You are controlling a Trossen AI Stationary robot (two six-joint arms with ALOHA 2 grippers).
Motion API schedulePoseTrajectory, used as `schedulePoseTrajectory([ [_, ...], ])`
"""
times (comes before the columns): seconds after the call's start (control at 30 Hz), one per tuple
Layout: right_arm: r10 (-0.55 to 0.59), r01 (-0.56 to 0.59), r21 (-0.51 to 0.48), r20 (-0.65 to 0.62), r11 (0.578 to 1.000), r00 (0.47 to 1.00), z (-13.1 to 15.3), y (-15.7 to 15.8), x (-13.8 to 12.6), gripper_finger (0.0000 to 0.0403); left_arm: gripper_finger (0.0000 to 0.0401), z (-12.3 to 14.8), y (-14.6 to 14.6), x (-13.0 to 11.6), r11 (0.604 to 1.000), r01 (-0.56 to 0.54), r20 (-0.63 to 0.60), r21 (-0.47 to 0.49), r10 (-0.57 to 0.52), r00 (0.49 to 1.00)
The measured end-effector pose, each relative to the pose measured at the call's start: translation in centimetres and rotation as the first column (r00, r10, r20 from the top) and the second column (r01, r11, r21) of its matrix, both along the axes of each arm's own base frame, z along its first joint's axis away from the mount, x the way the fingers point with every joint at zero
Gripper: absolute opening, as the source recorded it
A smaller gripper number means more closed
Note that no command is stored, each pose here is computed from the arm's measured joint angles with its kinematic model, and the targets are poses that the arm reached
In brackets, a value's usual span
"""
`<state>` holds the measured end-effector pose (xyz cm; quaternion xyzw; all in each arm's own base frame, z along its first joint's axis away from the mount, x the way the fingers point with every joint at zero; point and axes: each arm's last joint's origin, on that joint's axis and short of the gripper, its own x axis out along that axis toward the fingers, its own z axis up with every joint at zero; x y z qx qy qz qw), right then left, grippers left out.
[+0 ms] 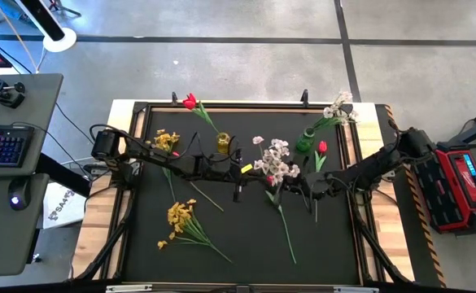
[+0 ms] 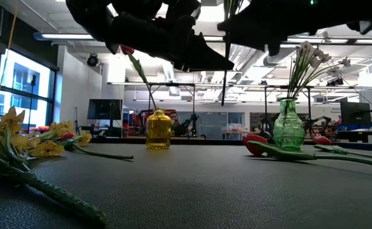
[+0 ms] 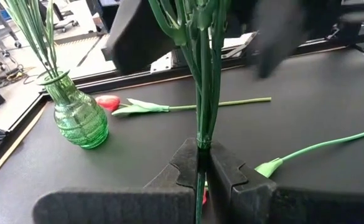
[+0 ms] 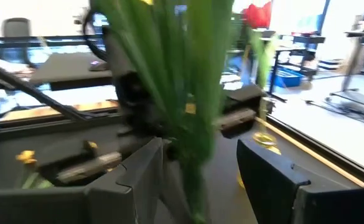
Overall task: Sort flowers into vase by color
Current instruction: Put the white flowers into the green vase
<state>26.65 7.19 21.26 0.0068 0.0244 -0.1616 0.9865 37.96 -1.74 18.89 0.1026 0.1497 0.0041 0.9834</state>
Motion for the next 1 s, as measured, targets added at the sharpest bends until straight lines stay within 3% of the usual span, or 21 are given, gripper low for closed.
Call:
schedulePoseTrajectory([
  [0.17, 0.003, -0.003, -0.009, -0.025, 1.0, 1.0, 0.7, -0.2, 0.7, 0.0159, 0.0, 0.0, 0.0, 0.0, 1.0, 0.003, -0.001, 0.0, -0.003, 1.0],
  [0.37, -0.017, 0.017, -0.01, -0.039, 1.0, 0.999, 1.0, 0.1, 0.8, 0.0034, 0.0, 0.0, -0.2, 0.0, 0.999, 0.015, -0.005, -0.033, -0.015, 1.0],
  [0.43, -0.006, 0.006, 0.006, -0.037, 1.0, 0.999, 1.1, 0.4, 0.6, 0.0011, 0.0007, 0.0, -0.2, 0.0, 0.998, 0.038, -0.005, -0.051, -0.038, 0.999],
  [0.57, -0.01, 0.013, 0.073, -0.045, 0.997, 0.999, 2.0, 0.6, -0.7, 0.0017, 0.0046, -0.3, -0.2, -0.1, 0.997, 0.042, -0.034, -0.062, -0.044, 0.998],
  [0.7, -0.077, 0.085, 0.079, -0.095, 0.993, 0.992, 3.4, 0.6, -3.2, 0.0005, 0.0098, -0.9, 0.3, -0.3, 0.998, 0.013, -0.101, -0.061, -0.019, 0.995],
  [0.87, -0.233, 0.242, 0.075, -0.114, 0.967, 0.966, 4.9, -0.3, -6.7, 0.0004, 0.0142, -1.5, 1.4, -0.6, 0.994, -0.074, -0.165, -0.074, 0.061, 0.984],
  [1.0, -0.373, 0.378, 0.046, -0.089, 0.925, 0.924, 6.0, -1.8, -8.7, 0.0003, 0.0153, -1.6, 1.8, -0.6, 0.99, -0.104, -0.177, -0.091, 0.087, 0.98],
])
